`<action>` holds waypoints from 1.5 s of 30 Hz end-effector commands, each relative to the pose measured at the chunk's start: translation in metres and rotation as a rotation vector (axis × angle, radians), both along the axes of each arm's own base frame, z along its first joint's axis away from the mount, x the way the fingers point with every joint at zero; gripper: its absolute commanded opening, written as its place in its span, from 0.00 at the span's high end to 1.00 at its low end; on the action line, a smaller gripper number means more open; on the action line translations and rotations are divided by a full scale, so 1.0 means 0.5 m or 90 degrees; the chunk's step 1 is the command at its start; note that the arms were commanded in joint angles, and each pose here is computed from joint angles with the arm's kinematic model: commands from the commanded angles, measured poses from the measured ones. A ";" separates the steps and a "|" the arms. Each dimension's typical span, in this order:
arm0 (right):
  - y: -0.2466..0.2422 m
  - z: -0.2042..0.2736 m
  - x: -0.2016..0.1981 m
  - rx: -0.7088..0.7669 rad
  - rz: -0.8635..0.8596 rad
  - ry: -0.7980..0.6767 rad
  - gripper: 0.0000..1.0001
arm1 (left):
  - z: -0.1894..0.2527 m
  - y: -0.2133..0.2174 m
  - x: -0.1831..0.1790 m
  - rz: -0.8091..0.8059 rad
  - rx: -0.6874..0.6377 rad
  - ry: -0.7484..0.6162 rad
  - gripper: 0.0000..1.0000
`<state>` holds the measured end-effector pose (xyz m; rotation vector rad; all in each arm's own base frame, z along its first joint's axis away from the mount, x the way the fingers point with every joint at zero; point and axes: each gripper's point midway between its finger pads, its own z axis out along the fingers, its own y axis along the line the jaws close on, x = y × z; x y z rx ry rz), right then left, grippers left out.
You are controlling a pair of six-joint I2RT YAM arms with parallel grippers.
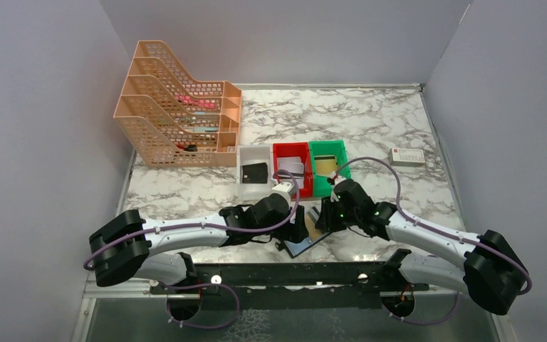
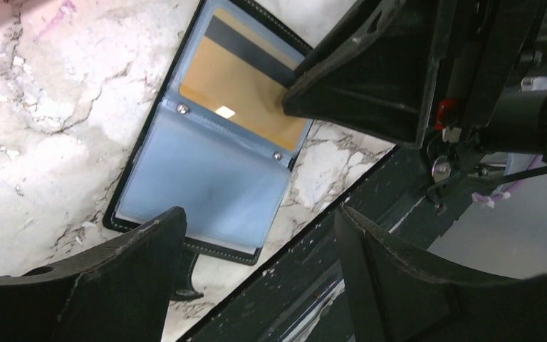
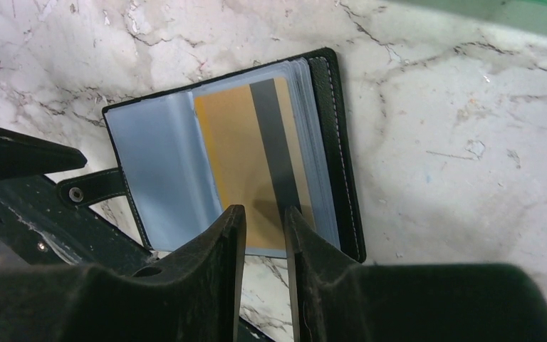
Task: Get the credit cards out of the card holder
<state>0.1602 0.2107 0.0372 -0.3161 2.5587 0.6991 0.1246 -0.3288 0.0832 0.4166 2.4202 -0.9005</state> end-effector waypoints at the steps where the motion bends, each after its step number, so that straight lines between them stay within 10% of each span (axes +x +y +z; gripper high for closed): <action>1: -0.022 0.042 0.047 -0.035 -0.066 -0.056 0.66 | 0.035 -0.026 0.029 0.041 -0.044 -0.026 0.22; 30: 0.028 -0.026 -0.067 0.078 0.028 0.097 0.80 | -0.037 -0.016 0.009 0.064 -0.018 0.021 0.25; 45: 0.037 -0.049 -0.079 0.096 0.036 0.120 0.84 | -0.107 -0.011 -0.003 0.094 -0.042 0.067 0.56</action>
